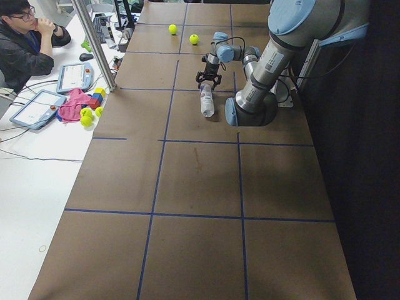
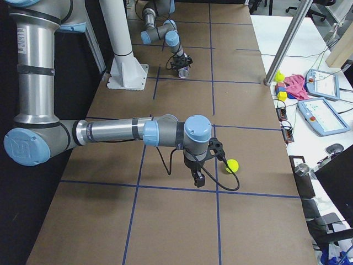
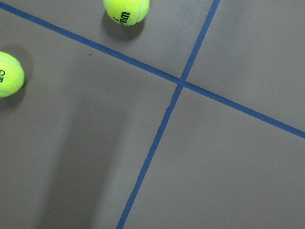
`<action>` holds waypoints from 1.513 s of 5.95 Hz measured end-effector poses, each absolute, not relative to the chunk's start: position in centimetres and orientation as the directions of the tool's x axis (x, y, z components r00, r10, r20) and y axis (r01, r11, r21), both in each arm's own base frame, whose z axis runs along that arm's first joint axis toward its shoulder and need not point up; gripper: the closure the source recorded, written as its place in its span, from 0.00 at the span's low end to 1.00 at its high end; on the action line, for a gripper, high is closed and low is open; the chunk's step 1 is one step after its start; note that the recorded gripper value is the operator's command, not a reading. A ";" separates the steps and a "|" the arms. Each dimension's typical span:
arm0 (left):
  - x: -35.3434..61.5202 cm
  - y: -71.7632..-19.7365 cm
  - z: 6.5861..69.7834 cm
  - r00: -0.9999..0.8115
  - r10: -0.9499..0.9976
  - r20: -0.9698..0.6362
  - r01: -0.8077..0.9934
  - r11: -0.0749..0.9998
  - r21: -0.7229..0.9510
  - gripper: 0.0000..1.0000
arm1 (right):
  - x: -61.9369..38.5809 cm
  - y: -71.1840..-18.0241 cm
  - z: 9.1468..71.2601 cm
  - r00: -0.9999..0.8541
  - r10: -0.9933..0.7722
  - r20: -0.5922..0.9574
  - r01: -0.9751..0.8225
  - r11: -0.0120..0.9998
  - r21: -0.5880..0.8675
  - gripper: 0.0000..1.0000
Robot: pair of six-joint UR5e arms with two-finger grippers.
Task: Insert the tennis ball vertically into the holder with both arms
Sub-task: 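Grasp the white can with the left gripper and tip it upright, then lift the upright can with the left gripper, open end up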
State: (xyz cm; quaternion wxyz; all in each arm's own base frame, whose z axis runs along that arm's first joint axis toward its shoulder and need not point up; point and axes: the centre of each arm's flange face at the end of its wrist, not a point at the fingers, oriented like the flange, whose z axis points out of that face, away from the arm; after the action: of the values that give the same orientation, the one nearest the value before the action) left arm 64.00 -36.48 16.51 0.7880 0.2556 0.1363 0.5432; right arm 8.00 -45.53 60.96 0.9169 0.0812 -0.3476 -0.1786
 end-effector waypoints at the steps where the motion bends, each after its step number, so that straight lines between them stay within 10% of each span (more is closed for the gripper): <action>1: 64.2 -36.5 17.5 0.373 0.926 0.063 -0.783 0.278 0.556 0.01 | 8.0 -45.5 61.0 0.694 -0.384 0.609 0.271 0.923 0.273 0.00; 9: 65.2 -35.6 19.7 0.363 0.930 0.063 -0.746 0.249 0.617 0.22 | 8.0 -45.6 60.9 0.696 -0.385 0.607 0.271 0.923 0.274 0.00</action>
State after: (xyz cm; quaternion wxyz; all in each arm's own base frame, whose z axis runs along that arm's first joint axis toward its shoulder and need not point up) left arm 65.18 -35.59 19.66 0.7740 0.2866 0.1600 0.5414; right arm 8.02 -45.65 60.88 0.9172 0.0820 -0.3467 -0.1787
